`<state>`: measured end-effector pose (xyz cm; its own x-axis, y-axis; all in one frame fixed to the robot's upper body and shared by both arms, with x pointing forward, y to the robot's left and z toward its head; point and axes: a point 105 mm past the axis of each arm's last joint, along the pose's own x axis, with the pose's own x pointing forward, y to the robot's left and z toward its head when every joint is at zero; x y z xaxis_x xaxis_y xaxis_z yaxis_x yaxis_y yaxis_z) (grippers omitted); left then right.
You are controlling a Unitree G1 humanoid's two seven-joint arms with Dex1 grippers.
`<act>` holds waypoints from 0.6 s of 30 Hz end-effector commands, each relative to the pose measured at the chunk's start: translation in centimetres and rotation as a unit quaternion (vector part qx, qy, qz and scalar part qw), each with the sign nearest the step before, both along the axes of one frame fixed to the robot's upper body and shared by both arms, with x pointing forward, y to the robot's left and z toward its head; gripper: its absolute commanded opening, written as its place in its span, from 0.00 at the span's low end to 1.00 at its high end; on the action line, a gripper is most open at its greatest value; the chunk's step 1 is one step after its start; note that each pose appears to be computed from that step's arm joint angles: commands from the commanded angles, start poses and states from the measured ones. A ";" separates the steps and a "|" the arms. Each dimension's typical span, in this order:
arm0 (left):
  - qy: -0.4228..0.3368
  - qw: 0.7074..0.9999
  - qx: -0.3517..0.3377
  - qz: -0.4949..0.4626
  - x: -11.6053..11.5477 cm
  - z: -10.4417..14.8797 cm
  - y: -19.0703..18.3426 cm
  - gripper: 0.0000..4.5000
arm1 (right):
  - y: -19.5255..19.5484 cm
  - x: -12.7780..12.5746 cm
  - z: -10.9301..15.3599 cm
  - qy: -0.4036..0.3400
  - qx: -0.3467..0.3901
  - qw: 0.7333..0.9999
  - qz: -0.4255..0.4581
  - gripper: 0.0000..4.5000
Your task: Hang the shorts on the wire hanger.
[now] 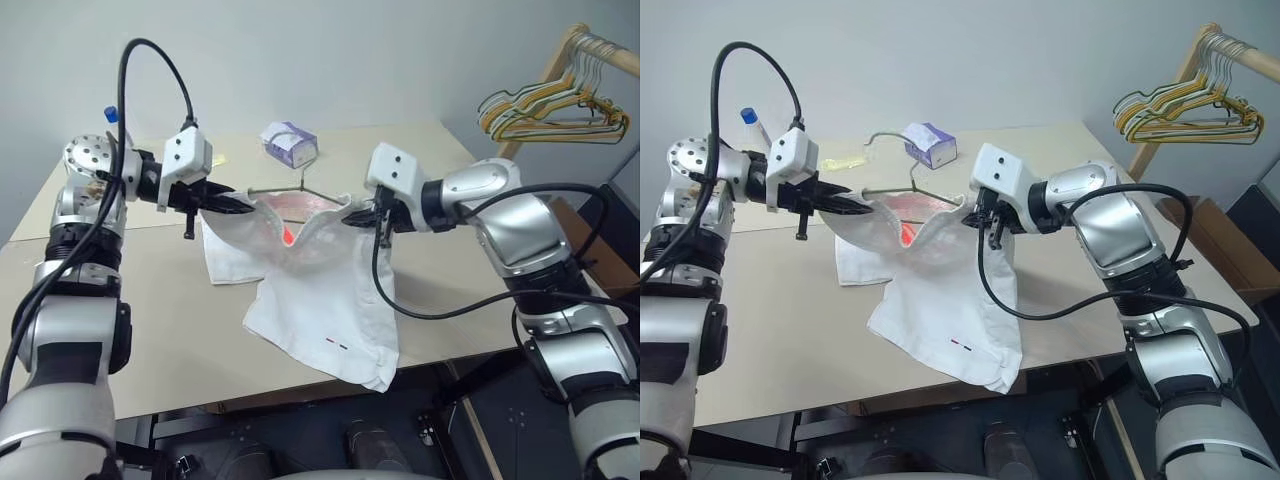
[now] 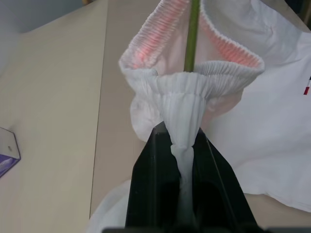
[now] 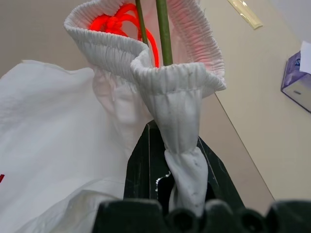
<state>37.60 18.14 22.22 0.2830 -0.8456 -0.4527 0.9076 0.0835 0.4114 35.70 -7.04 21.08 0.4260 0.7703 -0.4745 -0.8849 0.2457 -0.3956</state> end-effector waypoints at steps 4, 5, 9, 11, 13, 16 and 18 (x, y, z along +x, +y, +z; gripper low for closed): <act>-0.049 0.998 -0.034 -0.018 -0.1 1.2 -0.4 0.20 | -0.6 0.3 0.9 -0.015 0.018 0.999 -0.022 0.00; -0.056 0.997 -0.045 -0.012 0.2 1.4 -0.5 0.26 | -0.6 0.2 1.0 -0.014 0.021 0.999 -0.024 0.00; -0.080 0.993 -0.083 0.015 1.0 2.3 -0.7 0.57 | -0.7 0.1 1.0 -0.013 0.027 0.999 -0.029 0.00; -0.099 0.989 -0.105 0.030 1.6 3.1 -1.0 0.72 | -1.0 0.0 1.0 -0.012 0.033 0.999 -0.037 0.00; -0.117 0.984 -0.131 0.042 1.9 4.1 -1.2 0.86 | -1.6 0.1 0.7 -0.007 0.037 0.998 -0.054 0.00; -0.142 0.977 -0.144 0.073 2.6 5.0 -1.1 0.99 | -2.2 0.1 0.4 0.001 0.045 0.996 -0.077 0.00; -0.152 0.972 -0.145 0.106 3.3 5.3 -0.4 0.99 | -2.9 0.3 0.2 0.007 0.057 0.993 -0.103 0.00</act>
<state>40.52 17.25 25.35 0.5005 -0.8550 -0.1359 0.7593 0.3581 0.5434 35.88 -9.21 19.42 0.5196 0.7227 -0.4557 -0.8537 0.4165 -0.3127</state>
